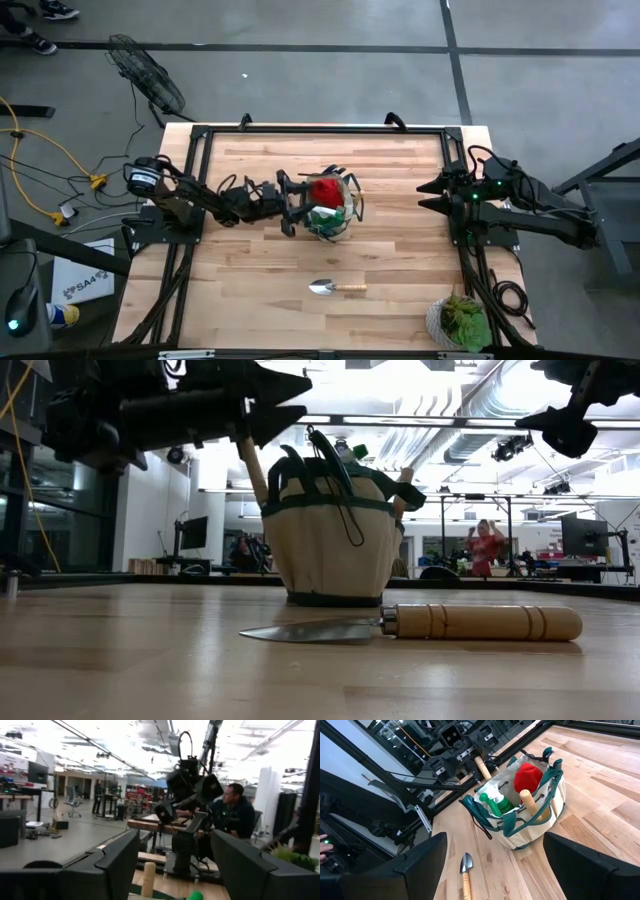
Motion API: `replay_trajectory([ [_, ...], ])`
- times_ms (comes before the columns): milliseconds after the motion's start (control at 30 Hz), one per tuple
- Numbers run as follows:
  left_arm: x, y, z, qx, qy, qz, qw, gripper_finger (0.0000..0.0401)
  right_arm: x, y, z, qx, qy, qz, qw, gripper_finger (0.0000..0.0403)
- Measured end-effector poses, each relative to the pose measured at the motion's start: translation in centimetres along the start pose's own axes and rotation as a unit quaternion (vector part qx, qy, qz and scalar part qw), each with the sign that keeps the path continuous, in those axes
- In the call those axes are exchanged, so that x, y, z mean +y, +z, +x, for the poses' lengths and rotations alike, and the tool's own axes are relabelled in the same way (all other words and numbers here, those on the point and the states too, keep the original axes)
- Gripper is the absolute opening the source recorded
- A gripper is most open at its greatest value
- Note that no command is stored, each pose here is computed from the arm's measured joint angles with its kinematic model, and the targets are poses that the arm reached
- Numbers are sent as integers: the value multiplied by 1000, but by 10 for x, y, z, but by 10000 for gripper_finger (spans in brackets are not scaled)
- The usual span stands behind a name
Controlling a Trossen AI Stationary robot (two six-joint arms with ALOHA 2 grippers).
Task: Pick & Place Garden tools in Gardening bag
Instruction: Put the top trowel into the gardening bag
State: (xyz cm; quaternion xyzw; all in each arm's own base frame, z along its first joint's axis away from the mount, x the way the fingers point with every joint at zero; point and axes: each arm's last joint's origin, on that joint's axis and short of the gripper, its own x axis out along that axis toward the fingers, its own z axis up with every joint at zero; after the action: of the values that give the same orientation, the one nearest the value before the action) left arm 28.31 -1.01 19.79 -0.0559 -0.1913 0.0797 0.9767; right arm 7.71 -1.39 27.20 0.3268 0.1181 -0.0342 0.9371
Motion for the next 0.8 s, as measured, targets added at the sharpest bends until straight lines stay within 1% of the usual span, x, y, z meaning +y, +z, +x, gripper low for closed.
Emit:
replay_trajectory([
  [233,-1,21,-1,-36,6,-7,999,212,0,0,0,0,0,0,1000,321],
  [367,2,30,-9,-46,22,14,999,180,0,0,0,0,0,0,1000,321],
  [500,6,35,-23,-45,41,26,998,128,0,0,0,0,0,0,1000,321],
  [567,8,38,-32,-47,49,25,997,92,0,0,0,0,0,0,1000,321],
  [667,10,42,-46,-46,52,24,997,28,0,0,0,0,0,0,1000,321],
  [700,10,43,-52,-46,52,22,997,15,0,0,0,0,0,0,1000,321],
  [800,11,42,-68,-36,59,19,997,9,0,0,0,0,0,0,1000,321],
])
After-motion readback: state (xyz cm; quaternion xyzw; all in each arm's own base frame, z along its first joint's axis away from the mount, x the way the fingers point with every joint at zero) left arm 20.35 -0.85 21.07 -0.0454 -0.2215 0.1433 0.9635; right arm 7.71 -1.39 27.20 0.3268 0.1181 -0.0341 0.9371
